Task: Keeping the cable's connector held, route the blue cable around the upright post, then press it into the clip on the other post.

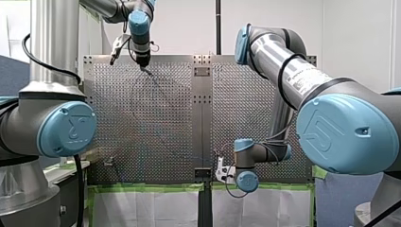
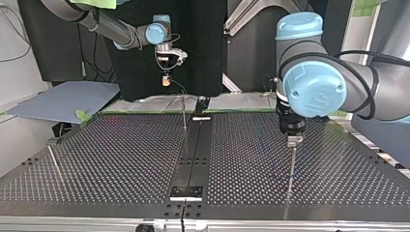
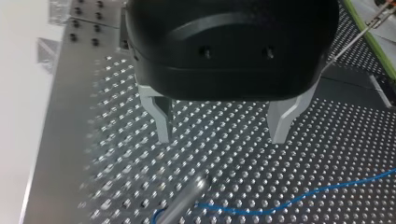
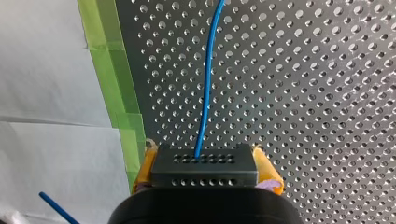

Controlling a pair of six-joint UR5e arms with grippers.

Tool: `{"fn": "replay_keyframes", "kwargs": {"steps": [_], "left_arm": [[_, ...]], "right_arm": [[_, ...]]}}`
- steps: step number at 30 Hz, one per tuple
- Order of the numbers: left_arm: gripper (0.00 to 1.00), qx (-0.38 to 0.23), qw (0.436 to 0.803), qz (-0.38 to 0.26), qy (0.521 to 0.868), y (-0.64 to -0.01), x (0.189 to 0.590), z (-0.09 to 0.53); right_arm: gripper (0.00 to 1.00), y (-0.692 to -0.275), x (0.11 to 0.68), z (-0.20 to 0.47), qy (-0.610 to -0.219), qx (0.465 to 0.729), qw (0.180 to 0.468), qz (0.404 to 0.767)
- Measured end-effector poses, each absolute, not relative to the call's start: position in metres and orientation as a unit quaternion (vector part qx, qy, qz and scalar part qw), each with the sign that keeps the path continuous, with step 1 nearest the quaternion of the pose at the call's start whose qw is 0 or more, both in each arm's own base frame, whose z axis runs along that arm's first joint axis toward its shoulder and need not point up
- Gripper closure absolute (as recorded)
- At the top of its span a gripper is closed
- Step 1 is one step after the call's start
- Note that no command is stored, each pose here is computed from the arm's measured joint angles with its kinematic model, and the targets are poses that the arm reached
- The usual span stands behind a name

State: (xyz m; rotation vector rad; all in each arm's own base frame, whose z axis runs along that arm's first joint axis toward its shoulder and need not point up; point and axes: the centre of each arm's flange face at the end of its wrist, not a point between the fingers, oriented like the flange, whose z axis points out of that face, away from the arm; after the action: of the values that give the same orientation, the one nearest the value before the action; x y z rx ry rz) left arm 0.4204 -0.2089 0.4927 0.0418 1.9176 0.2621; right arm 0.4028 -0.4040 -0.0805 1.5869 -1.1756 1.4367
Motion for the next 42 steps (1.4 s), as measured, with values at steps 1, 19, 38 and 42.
{"fn": "replay_keyframes", "kwargs": {"steps": [1,19,38,42], "left_arm": [[0.00,0.022,0.567,0.114,0.816,-0.212,0.422,0.490],[0.00,0.108,0.583,0.129,0.795,-0.269,0.446,0.448],[0.00,0.092,0.622,0.157,0.761,-0.278,0.476,0.434],[0.00,0.092,0.629,0.161,0.755,-0.285,0.488,0.429]], "right_arm": [[1.00,-0.404,0.403,-0.080,-0.452,0.611,0.342,0.553],[1.00,-0.406,0.402,-0.080,-0.452,0.609,0.343,0.554],[1.00,-0.405,0.403,-0.080,-0.451,0.610,0.342,0.555],[1.00,-0.405,0.404,-0.080,-0.451,0.611,0.341,0.555]]}}
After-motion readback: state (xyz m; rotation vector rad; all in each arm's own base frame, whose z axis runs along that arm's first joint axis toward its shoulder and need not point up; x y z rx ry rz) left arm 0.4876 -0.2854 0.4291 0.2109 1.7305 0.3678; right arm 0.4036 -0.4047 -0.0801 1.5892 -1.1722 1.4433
